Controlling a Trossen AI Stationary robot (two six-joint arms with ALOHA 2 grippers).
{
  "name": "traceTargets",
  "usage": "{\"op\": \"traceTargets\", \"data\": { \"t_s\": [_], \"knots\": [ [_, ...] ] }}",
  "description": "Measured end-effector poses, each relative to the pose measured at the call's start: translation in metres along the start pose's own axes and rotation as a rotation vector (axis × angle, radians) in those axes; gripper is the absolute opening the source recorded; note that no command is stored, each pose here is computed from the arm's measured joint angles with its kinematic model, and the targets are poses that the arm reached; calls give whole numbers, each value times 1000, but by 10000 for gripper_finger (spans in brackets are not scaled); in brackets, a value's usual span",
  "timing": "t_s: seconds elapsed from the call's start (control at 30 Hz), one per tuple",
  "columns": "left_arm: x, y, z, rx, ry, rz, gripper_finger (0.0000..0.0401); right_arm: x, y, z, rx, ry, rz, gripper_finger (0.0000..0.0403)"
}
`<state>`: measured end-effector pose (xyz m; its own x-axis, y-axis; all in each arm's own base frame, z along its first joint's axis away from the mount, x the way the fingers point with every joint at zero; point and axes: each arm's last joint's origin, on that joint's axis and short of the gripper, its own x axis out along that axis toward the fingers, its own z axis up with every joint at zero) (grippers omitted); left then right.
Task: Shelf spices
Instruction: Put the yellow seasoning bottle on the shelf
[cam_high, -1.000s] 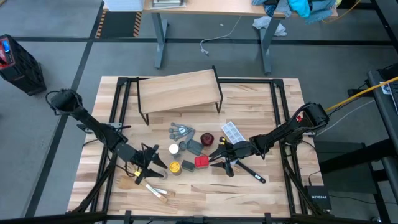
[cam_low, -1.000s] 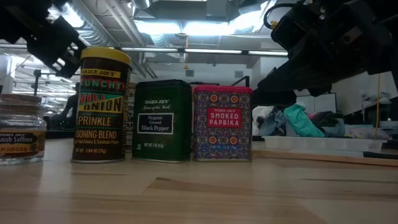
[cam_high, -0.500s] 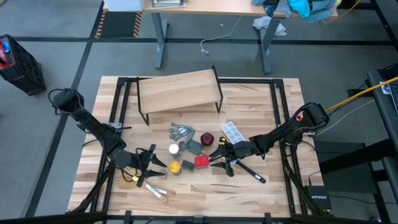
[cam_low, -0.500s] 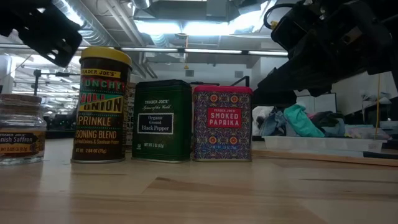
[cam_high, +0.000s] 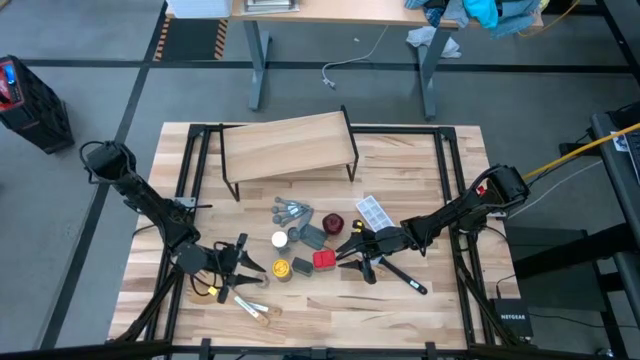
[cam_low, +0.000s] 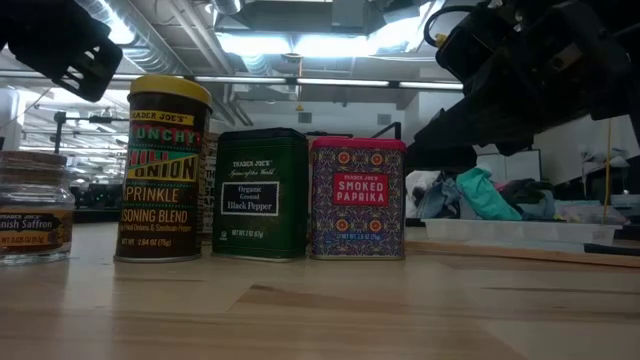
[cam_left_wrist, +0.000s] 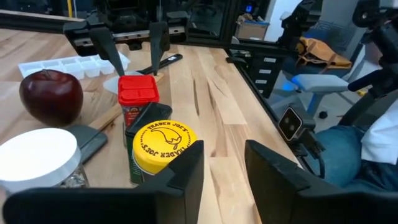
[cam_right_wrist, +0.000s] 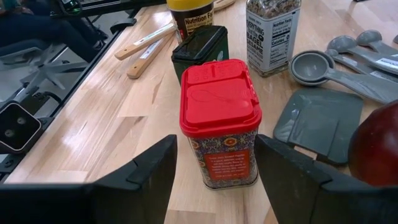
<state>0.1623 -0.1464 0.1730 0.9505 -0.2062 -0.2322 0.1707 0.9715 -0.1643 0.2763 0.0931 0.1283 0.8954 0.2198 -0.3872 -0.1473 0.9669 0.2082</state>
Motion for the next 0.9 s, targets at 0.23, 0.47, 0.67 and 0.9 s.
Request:
{"op": "traceTargets", "data": {
  "t_s": [0.23,0.47,0.67,0.9],
  "knots": [
    [0,0,0,18,-1,0,100,-5,-2,4,1,12,-20,221],
    [0,0,0,23,1,1,99,-34,2,25,-3,50,-30,221],
    [0,0,0,25,1,1,100,-56,5,46,5,-31,-7,221],
    [0,0,-1,46,5,2,100,-84,4,50,17,-160,28,221]
  ]
}}
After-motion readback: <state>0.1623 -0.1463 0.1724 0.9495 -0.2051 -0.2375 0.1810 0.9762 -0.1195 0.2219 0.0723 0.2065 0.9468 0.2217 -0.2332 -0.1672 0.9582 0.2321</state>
